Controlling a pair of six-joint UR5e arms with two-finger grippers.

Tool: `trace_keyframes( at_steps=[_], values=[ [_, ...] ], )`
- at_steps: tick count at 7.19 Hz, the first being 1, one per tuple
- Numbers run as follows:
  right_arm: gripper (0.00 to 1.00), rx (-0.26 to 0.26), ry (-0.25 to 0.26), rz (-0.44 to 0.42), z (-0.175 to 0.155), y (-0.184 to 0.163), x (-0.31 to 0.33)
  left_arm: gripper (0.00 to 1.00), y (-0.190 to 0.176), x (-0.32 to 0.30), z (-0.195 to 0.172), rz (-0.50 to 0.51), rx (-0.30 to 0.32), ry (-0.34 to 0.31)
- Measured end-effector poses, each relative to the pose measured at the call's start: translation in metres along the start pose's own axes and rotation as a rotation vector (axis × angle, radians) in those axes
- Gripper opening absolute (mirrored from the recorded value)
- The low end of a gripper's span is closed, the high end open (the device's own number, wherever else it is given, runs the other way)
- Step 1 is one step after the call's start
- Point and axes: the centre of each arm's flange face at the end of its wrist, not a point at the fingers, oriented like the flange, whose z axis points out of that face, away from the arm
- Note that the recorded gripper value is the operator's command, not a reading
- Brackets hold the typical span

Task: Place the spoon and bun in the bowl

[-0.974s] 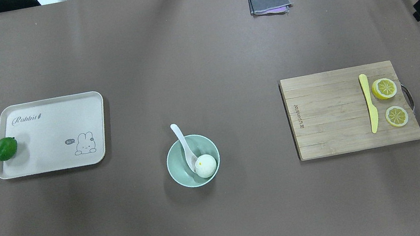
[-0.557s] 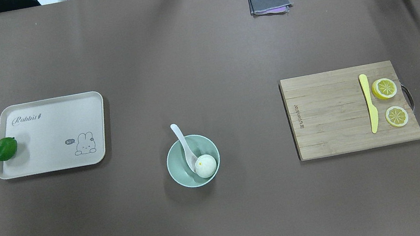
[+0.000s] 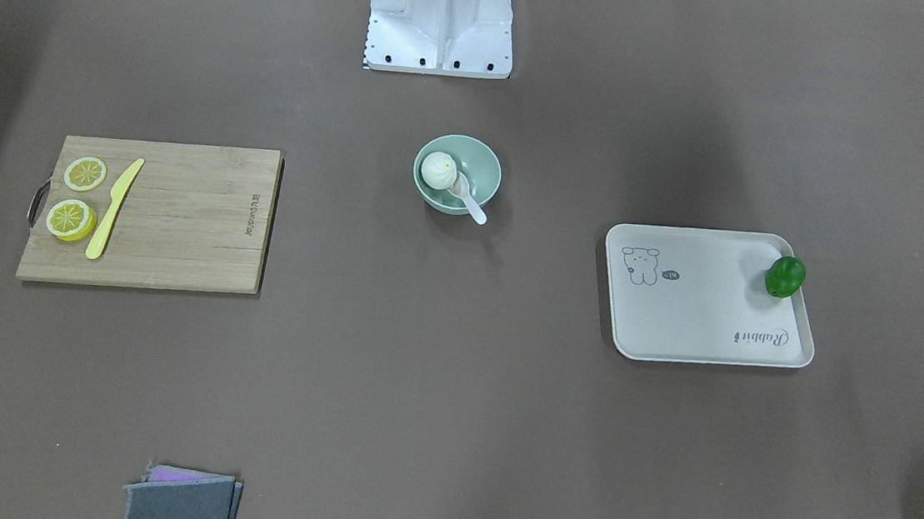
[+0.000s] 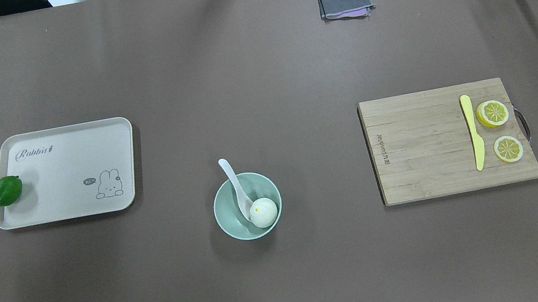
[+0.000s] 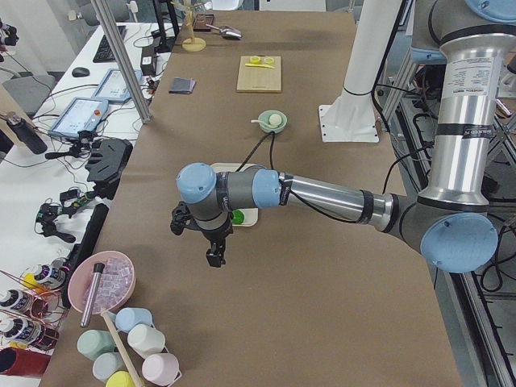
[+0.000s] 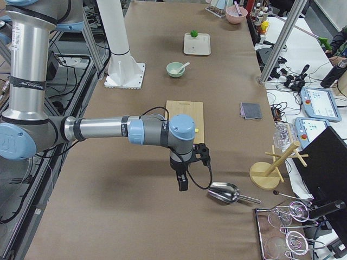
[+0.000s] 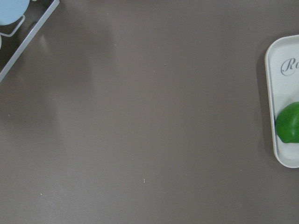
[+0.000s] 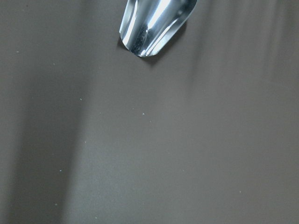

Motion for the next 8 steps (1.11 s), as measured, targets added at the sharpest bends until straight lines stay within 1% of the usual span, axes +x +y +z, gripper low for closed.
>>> trace_keyframes(
  at_steps=[1, 3, 5, 6, 8],
  values=[
    [1.00, 0.003, -0.010, 0.012, 0.000, 0.005, 0.003, 0.99, -0.001, 0.005, -0.006, 0.013, 0.016, 0.008],
    [1.00, 0.029, -0.038, 0.019, -0.007, 0.007, 0.002, 0.99, -0.003, 0.019, -0.020, 0.057, 0.051, -0.001],
    [1.00, 0.056, -0.100, 0.018, -0.011, 0.005, -0.004, 0.99, 0.001, 0.019, -0.020, 0.060, 0.054, -0.004],
    [1.00, 0.061, -0.118, 0.016, -0.011, 0.006, -0.006, 0.99, 0.007, 0.018, -0.018, 0.061, 0.055, -0.003],
    [1.00, 0.054, -0.130, 0.022, -0.006, 0.012, -0.005, 0.99, 0.011, 0.020, -0.019, 0.066, 0.060, -0.002]
  ],
)
